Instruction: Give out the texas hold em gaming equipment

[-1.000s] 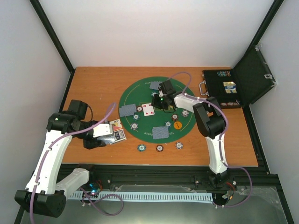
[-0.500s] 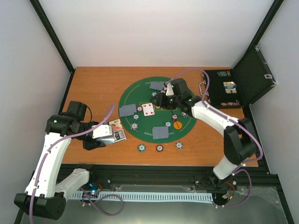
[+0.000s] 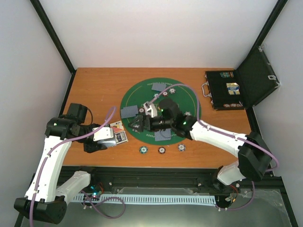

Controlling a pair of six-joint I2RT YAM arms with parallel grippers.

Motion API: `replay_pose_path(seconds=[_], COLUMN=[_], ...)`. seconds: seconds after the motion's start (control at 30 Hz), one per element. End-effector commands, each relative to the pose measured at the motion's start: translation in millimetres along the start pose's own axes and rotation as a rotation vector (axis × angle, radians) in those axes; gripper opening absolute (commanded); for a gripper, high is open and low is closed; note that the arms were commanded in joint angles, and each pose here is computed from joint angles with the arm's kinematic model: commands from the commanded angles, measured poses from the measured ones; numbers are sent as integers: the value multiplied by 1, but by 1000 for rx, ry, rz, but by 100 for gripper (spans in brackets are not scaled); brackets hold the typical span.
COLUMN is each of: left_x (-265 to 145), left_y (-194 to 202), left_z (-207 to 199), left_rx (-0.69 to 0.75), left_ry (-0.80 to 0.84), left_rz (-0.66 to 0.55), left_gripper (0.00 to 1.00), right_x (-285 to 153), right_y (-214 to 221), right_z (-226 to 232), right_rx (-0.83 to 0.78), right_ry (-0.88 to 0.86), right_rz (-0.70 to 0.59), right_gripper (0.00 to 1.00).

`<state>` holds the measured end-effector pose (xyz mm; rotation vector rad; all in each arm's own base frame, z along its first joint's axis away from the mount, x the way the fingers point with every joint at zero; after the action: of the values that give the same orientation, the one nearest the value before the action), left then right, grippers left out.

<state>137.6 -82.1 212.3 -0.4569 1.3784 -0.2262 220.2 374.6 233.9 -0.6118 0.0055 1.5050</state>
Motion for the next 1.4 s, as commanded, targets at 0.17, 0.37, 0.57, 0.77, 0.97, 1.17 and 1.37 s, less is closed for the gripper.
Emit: replay_pose_path(seconds=[0.17, 0.37, 0.57, 0.77, 0.97, 1.17, 1.37], left_x=[-9, -8, -8, -8, -8, -8, -10], left_y=[-8, -9, -10, -8, -8, -9, -9], left_z=[-1, 0, 1, 1, 1, 1, 2], left_rx=[13, 12, 20, 24, 27, 29, 31], left_ry=[-17, -13, -17, -20, -23, -21, -29], left_rz=[-32, -35, -39, -34, -29, -35, -34], left_gripper=[4, 4, 4, 4, 4, 4, 4], right_x=[36, 60, 79, 100, 114, 112, 99], right_y=[50, 62, 64, 67, 75, 84, 82], right_z=[46, 63, 73, 83, 72, 51, 21], right_rx=[78, 105, 129, 161, 200, 234, 268], right_ry=[-219, -289, -349, -402, -390, -356, -292], right_rz=[75, 121, 152, 189, 223, 222, 198], right_gripper=[94, 92, 85, 80, 74, 65, 56])
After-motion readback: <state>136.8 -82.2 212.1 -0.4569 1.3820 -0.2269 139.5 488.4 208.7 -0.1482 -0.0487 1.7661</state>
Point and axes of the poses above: each gripper's point midway between its finger pads, its own x axis out along the fingers, its own z axis along the line the jaws close on, y = z × x, the point moved 1 cm from there along -x, back along the fingers, and after that the axes turned 4 degrees about x, right-handed, at the moved point
